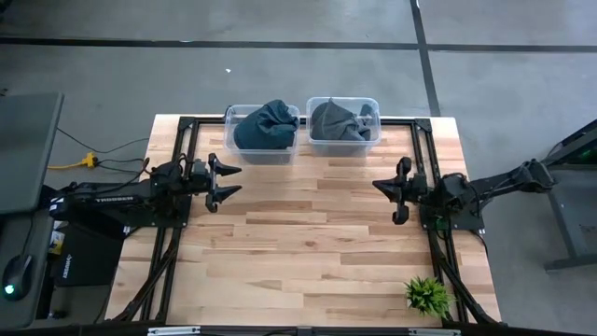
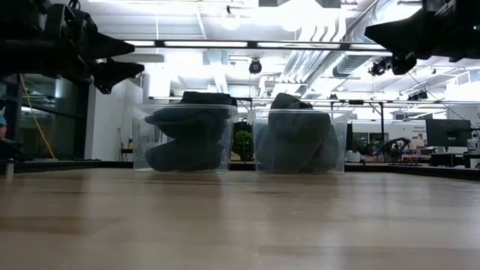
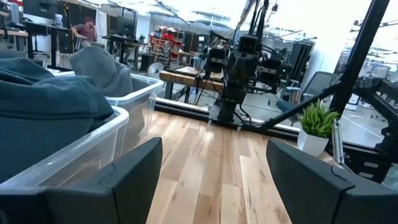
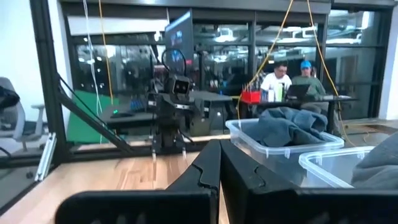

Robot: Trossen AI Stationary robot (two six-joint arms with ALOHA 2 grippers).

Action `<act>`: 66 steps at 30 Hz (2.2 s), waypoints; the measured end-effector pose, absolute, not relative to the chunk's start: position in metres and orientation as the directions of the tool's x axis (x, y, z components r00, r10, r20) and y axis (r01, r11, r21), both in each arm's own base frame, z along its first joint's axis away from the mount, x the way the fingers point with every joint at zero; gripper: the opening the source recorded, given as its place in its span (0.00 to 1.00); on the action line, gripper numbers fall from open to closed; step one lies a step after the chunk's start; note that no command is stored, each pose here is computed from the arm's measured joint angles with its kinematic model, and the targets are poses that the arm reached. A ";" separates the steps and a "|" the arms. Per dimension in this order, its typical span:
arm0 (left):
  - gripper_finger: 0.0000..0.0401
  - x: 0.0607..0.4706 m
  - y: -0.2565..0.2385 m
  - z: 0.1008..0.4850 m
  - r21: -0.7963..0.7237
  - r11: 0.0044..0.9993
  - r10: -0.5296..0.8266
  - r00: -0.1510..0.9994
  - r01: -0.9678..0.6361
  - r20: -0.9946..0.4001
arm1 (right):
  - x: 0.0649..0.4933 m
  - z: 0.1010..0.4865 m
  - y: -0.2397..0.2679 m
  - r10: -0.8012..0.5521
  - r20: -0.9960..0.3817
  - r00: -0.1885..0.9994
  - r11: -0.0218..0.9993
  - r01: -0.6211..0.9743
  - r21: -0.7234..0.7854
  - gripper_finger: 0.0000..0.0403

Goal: Pick and place caps into container
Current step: Return to Home Position

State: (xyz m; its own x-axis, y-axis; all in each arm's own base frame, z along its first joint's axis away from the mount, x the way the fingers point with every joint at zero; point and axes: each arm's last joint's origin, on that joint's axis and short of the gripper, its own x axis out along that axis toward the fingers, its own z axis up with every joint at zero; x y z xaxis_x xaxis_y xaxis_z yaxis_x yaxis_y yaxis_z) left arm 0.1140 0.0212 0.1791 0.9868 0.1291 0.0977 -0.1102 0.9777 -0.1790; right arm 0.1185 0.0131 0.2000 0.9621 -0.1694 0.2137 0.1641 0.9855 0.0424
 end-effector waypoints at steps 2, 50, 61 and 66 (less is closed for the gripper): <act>0.71 0.114 0.021 0.179 -0.179 0.977 0.133 0.986 -0.113 0.102 | 0.116 0.198 0.012 -0.169 0.227 0.959 0.986 0.163 0.046 0.00; 0.71 0.113 0.018 0.152 -0.142 0.989 0.007 0.984 -0.033 -0.176 | 0.105 0.159 0.002 -0.052 -0.112 0.992 0.997 0.058 0.059 0.00; 0.71 0.113 0.017 0.159 -0.128 0.992 -0.025 0.994 0.012 -0.105 | 0.105 0.160 0.002 -0.052 -0.105 0.993 0.996 0.059 0.060 0.00; 0.71 0.110 0.015 0.169 -0.097 0.994 -0.042 0.999 0.042 0.001 | 0.105 0.160 0.002 -0.052 -0.104 0.993 0.996 0.059 0.060 0.00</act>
